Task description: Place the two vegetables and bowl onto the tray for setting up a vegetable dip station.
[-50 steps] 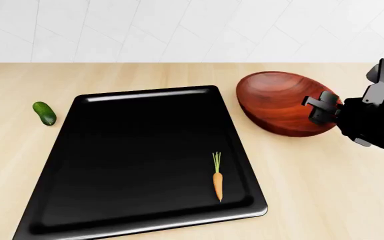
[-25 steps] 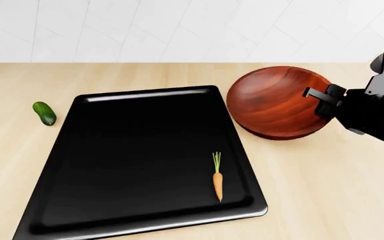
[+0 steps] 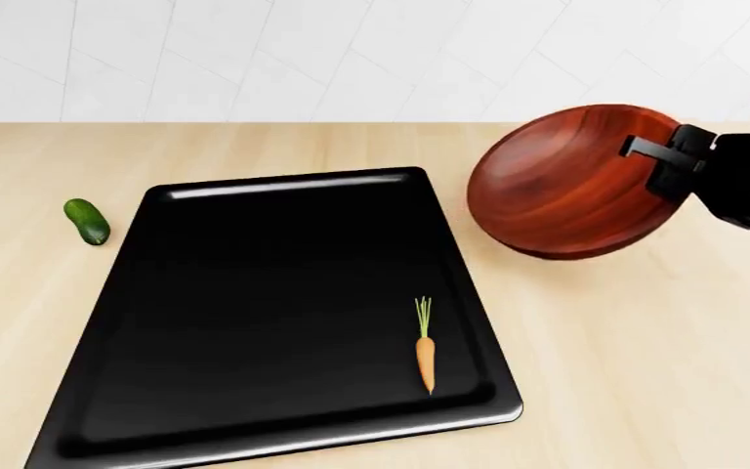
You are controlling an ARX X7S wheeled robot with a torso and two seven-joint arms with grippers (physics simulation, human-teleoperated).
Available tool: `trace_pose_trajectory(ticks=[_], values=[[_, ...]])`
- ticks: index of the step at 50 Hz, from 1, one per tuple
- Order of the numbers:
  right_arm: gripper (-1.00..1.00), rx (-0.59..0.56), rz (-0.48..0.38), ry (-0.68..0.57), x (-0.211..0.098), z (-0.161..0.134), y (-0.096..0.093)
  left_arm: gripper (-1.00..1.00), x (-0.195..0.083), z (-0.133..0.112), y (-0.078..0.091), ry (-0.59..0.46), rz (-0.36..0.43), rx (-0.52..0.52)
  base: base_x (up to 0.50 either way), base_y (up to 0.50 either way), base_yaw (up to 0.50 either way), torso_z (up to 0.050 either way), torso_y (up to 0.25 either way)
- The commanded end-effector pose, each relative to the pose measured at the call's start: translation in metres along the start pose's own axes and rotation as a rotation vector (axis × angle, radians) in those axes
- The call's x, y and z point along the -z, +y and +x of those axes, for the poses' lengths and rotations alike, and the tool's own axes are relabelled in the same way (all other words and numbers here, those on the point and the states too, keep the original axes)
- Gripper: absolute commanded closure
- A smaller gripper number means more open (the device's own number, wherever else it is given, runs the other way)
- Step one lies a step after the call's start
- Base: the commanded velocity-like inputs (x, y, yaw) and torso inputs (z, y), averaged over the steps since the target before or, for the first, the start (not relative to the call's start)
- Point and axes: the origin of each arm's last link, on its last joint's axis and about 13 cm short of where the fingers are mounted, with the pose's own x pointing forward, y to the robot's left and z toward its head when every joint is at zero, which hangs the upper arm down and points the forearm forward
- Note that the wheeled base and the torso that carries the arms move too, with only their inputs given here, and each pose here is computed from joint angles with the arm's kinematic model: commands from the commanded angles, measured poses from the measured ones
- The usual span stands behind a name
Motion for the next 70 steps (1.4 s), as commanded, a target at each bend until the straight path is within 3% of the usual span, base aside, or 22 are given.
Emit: trace_pose_trajectory(ticks=[1, 18, 21, 49, 70], values=[[1.00, -0.036, -0.021, -0.099, -0.032, -0.019, 0.013, -1.00, 0.000, 0.000, 0.000, 0.001, 0.000, -0.001, 0.00, 0.00, 0.00, 0.000, 0.000], [1.00, -0.089, -0.033, -0.154, -0.059, -0.033, 0.031, -1.00, 0.000, 0.000, 0.000, 0.002, -0.001, 0.000, 0.00, 0.00, 0.00, 0.000, 0.001], [1.00, -0.168, 0.010, -0.149, -0.061, -0.030, 0.042, -1.00, 0.001, 0.000, 0.000, 0.001, -0.001, -0.003, 0.00, 0.00, 0.00, 0.000, 0.000], [1.00, -0.395, -0.007, -0.007, -0.045, 0.015, 0.119, -1.00, 0.000, 0.002, 0.001, 0.003, -0.005, -0.005, 0.00, 0.00, 0.00, 0.000, 0.000], [1.00, -0.505, 0.025, 0.064, -0.019, 0.011, 0.132, -1.00, 0.001, 0.002, 0.001, 0.005, -0.001, -0.005, 0.00, 0.00, 0.00, 0.000, 0.000]])
